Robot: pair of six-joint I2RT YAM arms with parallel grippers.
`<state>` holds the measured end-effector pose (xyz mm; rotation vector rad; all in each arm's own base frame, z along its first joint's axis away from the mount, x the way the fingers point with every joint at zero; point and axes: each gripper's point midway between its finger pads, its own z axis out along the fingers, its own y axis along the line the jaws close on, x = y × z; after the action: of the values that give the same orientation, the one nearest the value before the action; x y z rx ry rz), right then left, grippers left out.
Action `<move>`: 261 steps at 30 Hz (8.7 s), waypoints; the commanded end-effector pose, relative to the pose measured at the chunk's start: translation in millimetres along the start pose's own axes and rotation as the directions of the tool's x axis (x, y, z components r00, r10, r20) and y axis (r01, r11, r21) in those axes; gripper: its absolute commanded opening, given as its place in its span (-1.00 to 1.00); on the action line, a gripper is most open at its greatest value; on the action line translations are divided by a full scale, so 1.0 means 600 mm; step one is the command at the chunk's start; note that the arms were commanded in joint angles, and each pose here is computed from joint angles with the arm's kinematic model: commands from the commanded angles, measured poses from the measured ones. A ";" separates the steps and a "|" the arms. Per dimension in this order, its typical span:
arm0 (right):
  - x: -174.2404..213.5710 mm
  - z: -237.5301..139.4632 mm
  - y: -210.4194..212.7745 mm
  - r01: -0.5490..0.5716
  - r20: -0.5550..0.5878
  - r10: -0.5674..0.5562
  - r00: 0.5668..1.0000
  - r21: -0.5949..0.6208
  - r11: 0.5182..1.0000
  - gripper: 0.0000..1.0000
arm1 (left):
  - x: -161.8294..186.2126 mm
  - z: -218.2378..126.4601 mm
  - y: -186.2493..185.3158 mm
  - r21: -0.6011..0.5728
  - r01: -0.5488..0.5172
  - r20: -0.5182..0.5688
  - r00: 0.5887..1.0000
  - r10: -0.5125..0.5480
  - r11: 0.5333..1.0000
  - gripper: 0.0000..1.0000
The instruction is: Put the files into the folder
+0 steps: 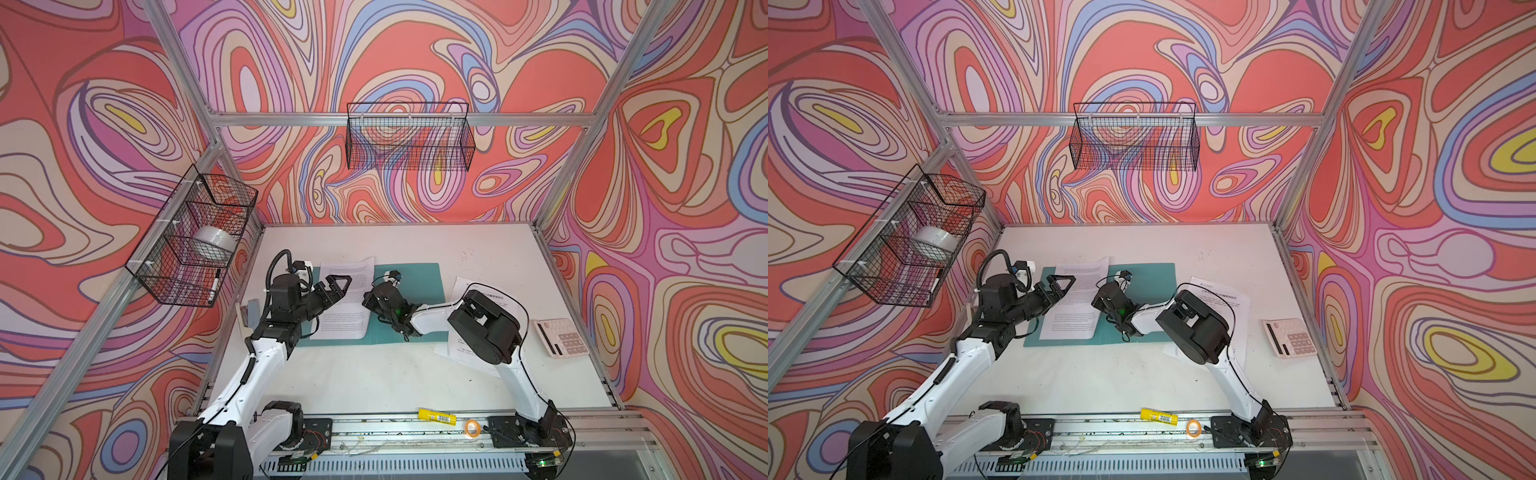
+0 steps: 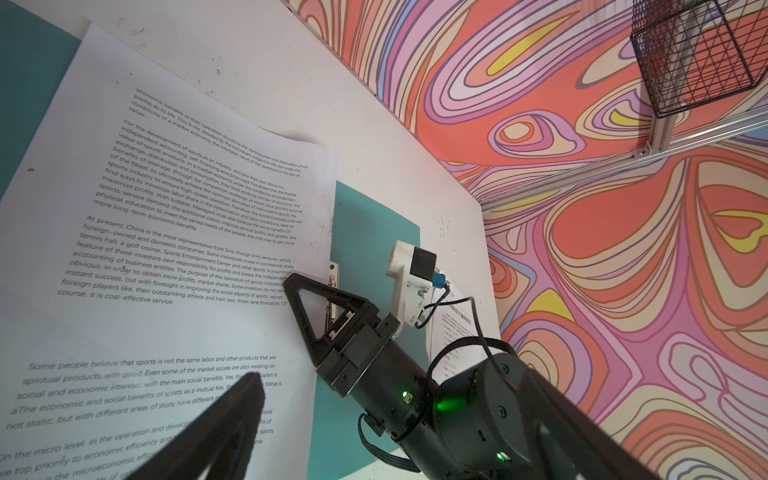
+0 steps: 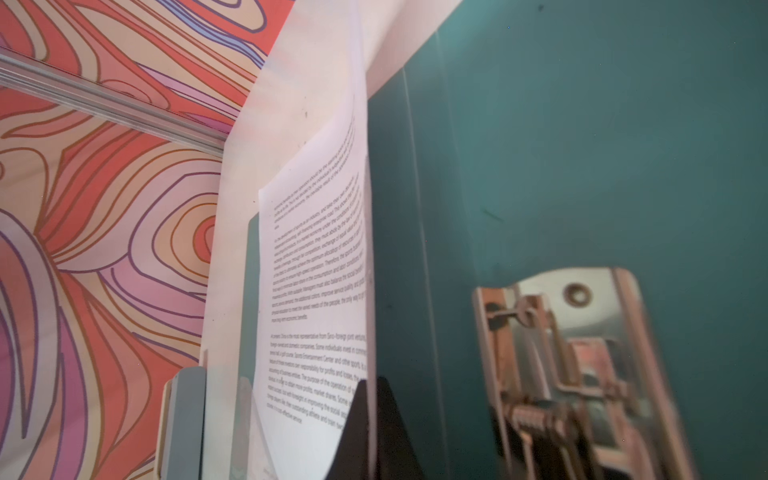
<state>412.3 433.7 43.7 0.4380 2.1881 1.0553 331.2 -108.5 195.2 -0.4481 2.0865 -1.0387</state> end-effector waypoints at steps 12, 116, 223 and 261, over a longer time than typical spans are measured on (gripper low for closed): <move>0.038 0.021 0.019 0.016 -0.051 -0.016 0.999 -0.006 1.000 -1.00 | 0.010 0.001 0.006 -0.007 0.000 -0.011 1.000 0.000 1.000 0.90; 0.078 -0.127 0.017 0.382 -0.301 -0.311 0.901 0.213 0.899 -0.21 | 0.020 -0.007 0.019 -0.044 -0.022 0.015 1.000 0.022 0.999 0.91; 0.072 -0.173 0.026 0.375 -0.382 -0.329 0.863 0.051 0.925 -0.44 | -0.032 -0.034 0.122 -0.498 -0.169 0.016 0.979 0.203 0.850 1.00; -0.043 -0.083 -0.021 0.539 -0.457 -0.425 0.781 0.151 0.829 -0.91 | 0.143 0.116 0.150 -0.250 -0.106 -0.201 0.978 0.056 0.962 0.52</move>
<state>408.4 380.2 53.3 -0.2796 2.6265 0.4790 331.7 -138.7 60.7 -0.4009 2.4048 -0.7706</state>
